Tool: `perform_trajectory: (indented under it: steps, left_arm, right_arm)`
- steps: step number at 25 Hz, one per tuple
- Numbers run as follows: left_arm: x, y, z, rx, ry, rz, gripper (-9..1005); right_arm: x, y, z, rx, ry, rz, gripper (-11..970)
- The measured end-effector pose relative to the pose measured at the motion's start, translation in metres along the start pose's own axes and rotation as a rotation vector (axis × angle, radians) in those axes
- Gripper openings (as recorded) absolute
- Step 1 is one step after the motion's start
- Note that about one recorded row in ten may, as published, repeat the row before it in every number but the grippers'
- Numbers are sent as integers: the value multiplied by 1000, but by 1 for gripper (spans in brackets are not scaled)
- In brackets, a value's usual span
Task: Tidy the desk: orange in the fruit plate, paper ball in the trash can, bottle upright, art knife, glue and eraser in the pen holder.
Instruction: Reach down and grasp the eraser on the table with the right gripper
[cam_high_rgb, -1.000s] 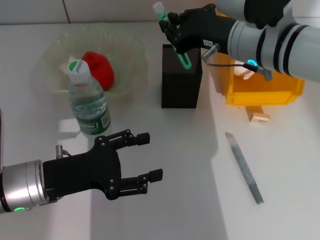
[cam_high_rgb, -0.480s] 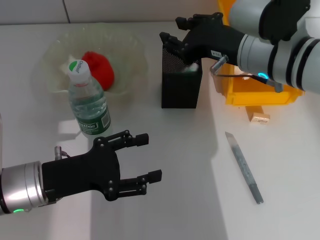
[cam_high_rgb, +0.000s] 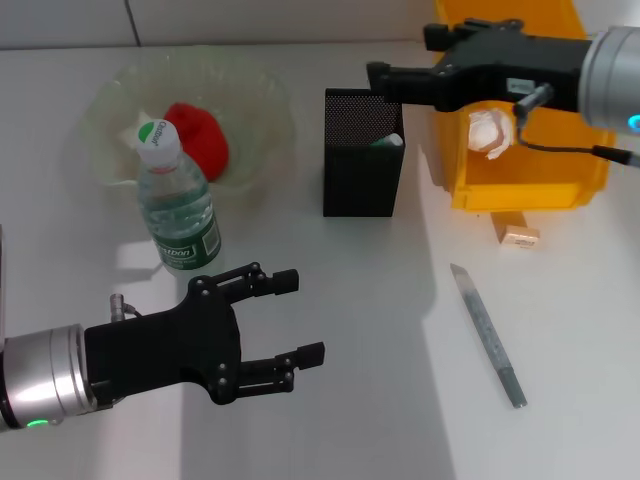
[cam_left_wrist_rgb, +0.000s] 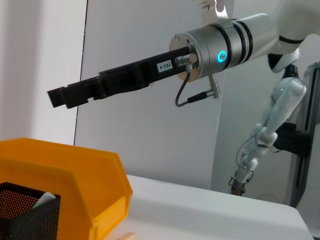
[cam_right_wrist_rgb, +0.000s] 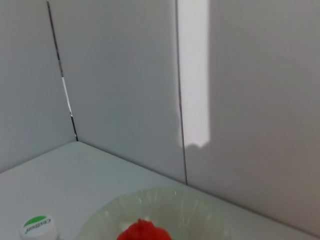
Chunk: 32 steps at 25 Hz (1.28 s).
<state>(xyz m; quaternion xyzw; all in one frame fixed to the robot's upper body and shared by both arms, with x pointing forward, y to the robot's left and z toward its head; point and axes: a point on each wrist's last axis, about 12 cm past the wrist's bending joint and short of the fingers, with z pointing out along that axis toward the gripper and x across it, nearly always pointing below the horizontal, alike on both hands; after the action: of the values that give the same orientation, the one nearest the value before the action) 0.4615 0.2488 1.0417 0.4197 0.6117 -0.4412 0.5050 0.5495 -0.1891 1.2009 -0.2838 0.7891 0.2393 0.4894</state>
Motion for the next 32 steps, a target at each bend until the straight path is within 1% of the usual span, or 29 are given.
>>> perform_trajectory:
  steps: [2, 3, 4, 6, 7, 8, 9, 10, 11, 12, 13, 14, 15, 17, 18, 19, 23, 26, 28, 32]
  left_arm:
    - [0, 0, 0, 1, 0, 0, 800]
    - [0, 0, 0, 3, -1, 1, 800]
    - [0, 0, 0, 3, -1, 1, 800]
    - [-1, 0, 1, 4, -1, 2, 800]
    - [-1, 1, 1, 6, -1, 3, 800]
    - [-1, 1, 1, 7, -1, 4, 800]
    - [-1, 1, 1, 7, -1, 4, 800]
    - [-2, 1, 2, 8, -1, 5, 800]
    - [-3, 2, 2, 10, -2, 7, 800]
    - [-3, 2, 2, 10, -2, 7, 800]
    - [-3, 2, 2, 10, -2, 7, 800]
    - [-3, 3, 3, 11, -3, 10, 800]
    - [-3, 3, 3, 11, -3, 10, 800]
    - [-4, 3, 3, 10, -4, 10, 800]
    - [-3, 3, 3, 8, -4, 11, 800]
    - [-3, 3, 3, 8, -4, 11, 800]
    - [-3, 3, 3, 9, -4, 10, 800]
    - [-3, 3, 3, 9, -4, 9, 800]
    - [-3, 3, 3, 8, -4, 9, 800]
    - [-4, 3, 3, 8, -4, 10, 800]
  right_arm:
    - [-4, -12, -17, 9, 55, 55, 754]
    - [-8, -21, -32, 35, 122, 81, 766]
    - [-8, -21, -32, 35, 122, 81, 778]
    - [-11, -29, -46, 90, 236, 96, 803]
    - [-11, -30, -51, 111, 301, 98, 815]
    - [-11, -31, -56, 150, 411, 99, 814]
    - [-11, -31, -56, 150, 411, 99, 814]
    - [-11, -30, -58, 163, 500, 87, 814]
    - [-11, -30, -58, 163, 500, 87, 813]
    - [-10, -29, -58, 161, 536, 83, 813]
    - [-7, -29, -56, 166, 608, 78, 812]
    - [-7, -29, -56, 166, 608, 78, 812]
    - [-3, -32, -54, 179, 658, 84, 812]
    - [0, -34, -52, 185, 680, 92, 811]
    - [6, -39, -47, 183, 708, 108, 811]
    - [6, -39, -47, 183, 708, 108, 811]
    - [20, -47, -35, 178, 725, 157, 810]
    - [25, -50, -30, 177, 731, 173, 808]
    - [32, -56, -23, 180, 743, 194, 803]
    - [36, -61, -17, 198, 749, 192, 794]
